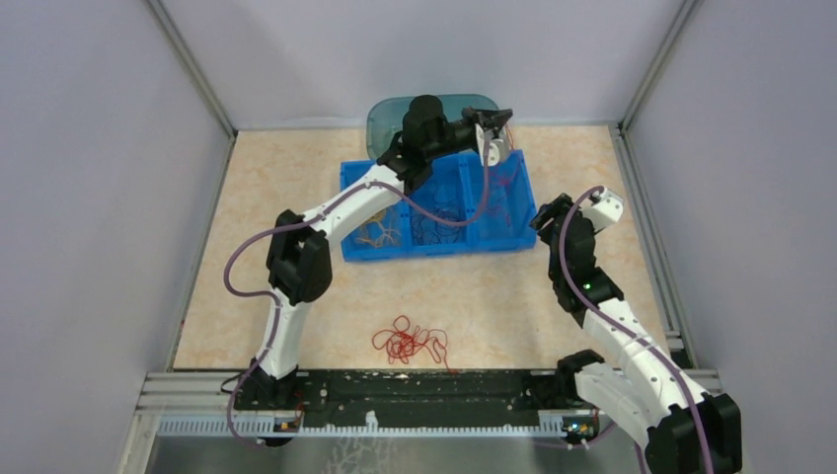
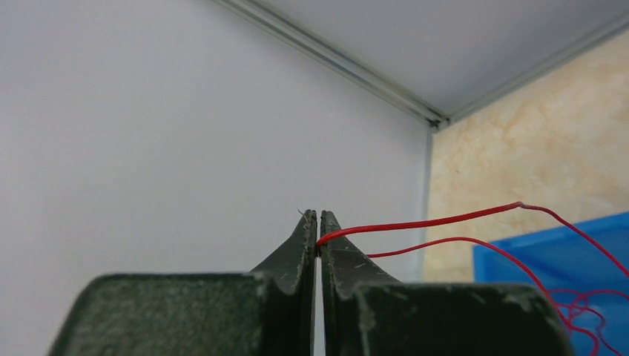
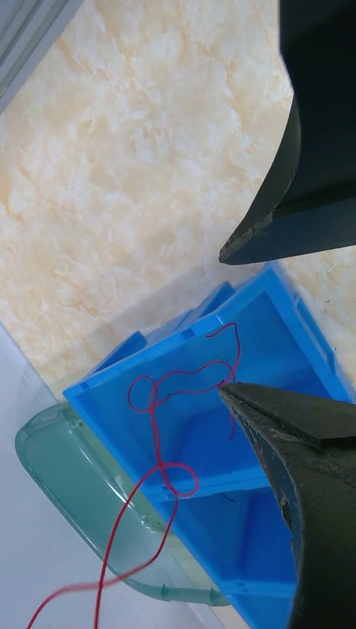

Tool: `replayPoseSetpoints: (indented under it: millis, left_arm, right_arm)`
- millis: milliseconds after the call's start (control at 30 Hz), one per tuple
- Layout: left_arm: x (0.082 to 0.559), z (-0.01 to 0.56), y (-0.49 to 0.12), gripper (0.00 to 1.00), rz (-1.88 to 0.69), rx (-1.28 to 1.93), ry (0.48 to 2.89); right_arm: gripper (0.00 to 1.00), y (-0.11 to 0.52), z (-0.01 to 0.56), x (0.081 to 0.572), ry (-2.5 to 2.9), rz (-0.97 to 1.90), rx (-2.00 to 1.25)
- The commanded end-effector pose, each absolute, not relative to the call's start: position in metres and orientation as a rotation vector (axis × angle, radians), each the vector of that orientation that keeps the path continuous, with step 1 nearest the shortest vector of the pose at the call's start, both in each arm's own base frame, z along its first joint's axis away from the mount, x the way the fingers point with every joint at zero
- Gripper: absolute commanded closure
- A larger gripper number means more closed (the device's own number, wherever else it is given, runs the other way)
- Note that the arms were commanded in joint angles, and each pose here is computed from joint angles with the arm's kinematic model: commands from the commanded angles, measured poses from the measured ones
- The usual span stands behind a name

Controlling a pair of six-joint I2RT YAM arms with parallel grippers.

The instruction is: Untangle the cables

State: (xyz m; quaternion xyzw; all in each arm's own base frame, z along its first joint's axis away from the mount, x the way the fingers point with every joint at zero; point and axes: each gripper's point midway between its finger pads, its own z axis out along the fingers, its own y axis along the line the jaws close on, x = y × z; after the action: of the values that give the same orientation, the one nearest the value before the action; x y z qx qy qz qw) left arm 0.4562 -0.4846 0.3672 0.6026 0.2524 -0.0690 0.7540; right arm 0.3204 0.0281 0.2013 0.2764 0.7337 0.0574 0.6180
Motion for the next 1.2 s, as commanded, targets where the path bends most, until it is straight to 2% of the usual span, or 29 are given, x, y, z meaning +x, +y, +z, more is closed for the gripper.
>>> replayPoseSetpoints:
  millis: [0,200,333,467,700,800,867,967,1033,1167]
  left_arm:
    - [0.444,0.317,-0.483,0.89,-0.228,1.453,0.773]
    - [0.436,0.269,-0.473,0.54,-0.256,1.608,0.922]
    - [0.436,0.264,-0.468,0.18,-0.233,1.667,0.944]
    - [0.428,0.271,-0.465,0.05,-0.253,1.707,0.943]
    - [0.39,0.236,-0.434,0.0,-0.3,2.034,0.96]
    - [0.398,0.254,-0.431,0.0,-0.329,1.921,1.059]
    - [0.395,0.268,-0.42,0.01,-0.45,1.821,1.158]
    - [0.376,0.27,-0.391,0.01,-0.566,1.769,1.249]
    - [0.365,0.277,-0.37,0.01,-0.607,1.701,1.282]
    - [0.323,0.277,-0.328,0.01,-0.691,1.668,1.326]
  right_arm:
    - [0.4,0.028,0.224,0.326,1.625,0.17,0.648]
    - [0.4,0.029,0.227,0.327,1.627,0.176,0.649]
    - [0.4,0.031,0.229,0.328,1.637,0.18,0.642]
    - [0.4,0.036,0.23,0.33,1.65,0.206,0.628]
    - [0.4,0.064,0.238,0.338,1.697,0.329,0.542]
    - [0.4,0.075,0.243,0.338,1.701,0.395,0.51]
    - [0.4,0.084,0.243,0.338,1.706,0.436,0.463]
    - [0.43,0.115,0.236,0.337,1.743,0.574,0.334]
    - [0.44,0.142,0.233,0.332,1.76,0.699,0.209]
    - [0.44,0.215,0.222,0.29,1.78,0.917,-0.183]
